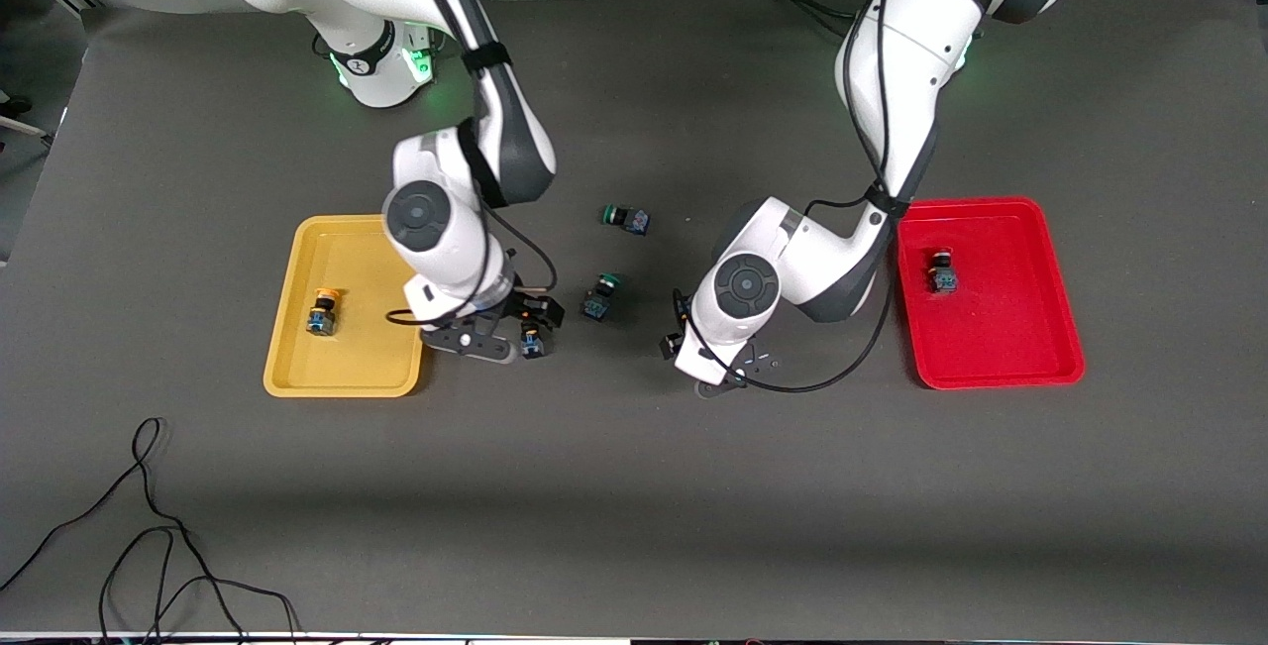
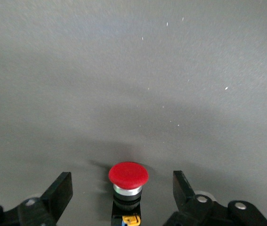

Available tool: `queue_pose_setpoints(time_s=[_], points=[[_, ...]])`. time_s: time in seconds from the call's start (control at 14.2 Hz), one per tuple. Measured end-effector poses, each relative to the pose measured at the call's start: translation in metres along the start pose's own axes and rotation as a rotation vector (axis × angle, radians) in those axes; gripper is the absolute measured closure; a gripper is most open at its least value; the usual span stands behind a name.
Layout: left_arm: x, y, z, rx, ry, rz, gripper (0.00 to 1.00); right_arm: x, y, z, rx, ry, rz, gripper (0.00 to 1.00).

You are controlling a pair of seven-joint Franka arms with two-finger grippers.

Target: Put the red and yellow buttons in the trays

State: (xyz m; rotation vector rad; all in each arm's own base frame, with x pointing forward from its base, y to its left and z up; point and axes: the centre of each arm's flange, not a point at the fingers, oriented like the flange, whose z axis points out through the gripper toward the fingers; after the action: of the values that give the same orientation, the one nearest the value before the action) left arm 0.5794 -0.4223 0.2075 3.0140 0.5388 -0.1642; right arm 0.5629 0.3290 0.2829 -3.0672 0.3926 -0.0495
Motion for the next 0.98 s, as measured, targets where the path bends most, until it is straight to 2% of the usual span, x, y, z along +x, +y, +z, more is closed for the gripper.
queue_pose_setpoints(time_s=[0.07,0.14,0.21,0.28,0.35,0.49,0.56,0.7,0.84,0.98], points=[[-0.004,-0.001,0.007,0.005,-0.003,0.003,0.12,-0.001,-0.001,0.013,-0.008,0.024,-0.008,0.0],[-0.009,-0.002,0.014,0.013,-0.009,0.008,0.13,-0.003,0.0,0.025,-0.016,0.047,-0.024,0.0],[-0.015,-0.001,0.02,0.016,-0.01,0.015,0.19,-0.002,0.002,0.037,-0.023,0.07,-0.042,0.0],[-0.023,-0.001,0.026,0.021,-0.013,0.024,0.3,-0.002,0.004,0.048,-0.019,0.084,-0.057,0.0],[-0.029,0.0,0.032,0.026,-0.016,0.031,0.44,-0.002,0.008,0.059,-0.007,0.085,-0.067,0.0],[-0.033,0.001,0.033,0.031,-0.018,0.033,0.64,-0.003,0.015,0.081,0.023,0.075,-0.083,0.0],[-0.031,0.0,0.031,0.029,-0.014,0.031,0.68,-0.003,0.018,0.091,0.034,0.067,-0.086,0.0],[-0.024,-0.003,0.023,0.031,-0.008,0.021,0.68,-0.003,0.021,0.101,0.039,0.066,-0.085,0.04],[-0.006,-0.016,0.001,0.068,-0.03,0.007,0.68,-0.003,0.02,0.101,0.039,0.066,-0.086,0.25],[0.019,-0.042,-0.033,0.113,-0.069,0.059,0.68,-0.003,0.019,0.1,0.042,0.069,-0.088,0.48]])
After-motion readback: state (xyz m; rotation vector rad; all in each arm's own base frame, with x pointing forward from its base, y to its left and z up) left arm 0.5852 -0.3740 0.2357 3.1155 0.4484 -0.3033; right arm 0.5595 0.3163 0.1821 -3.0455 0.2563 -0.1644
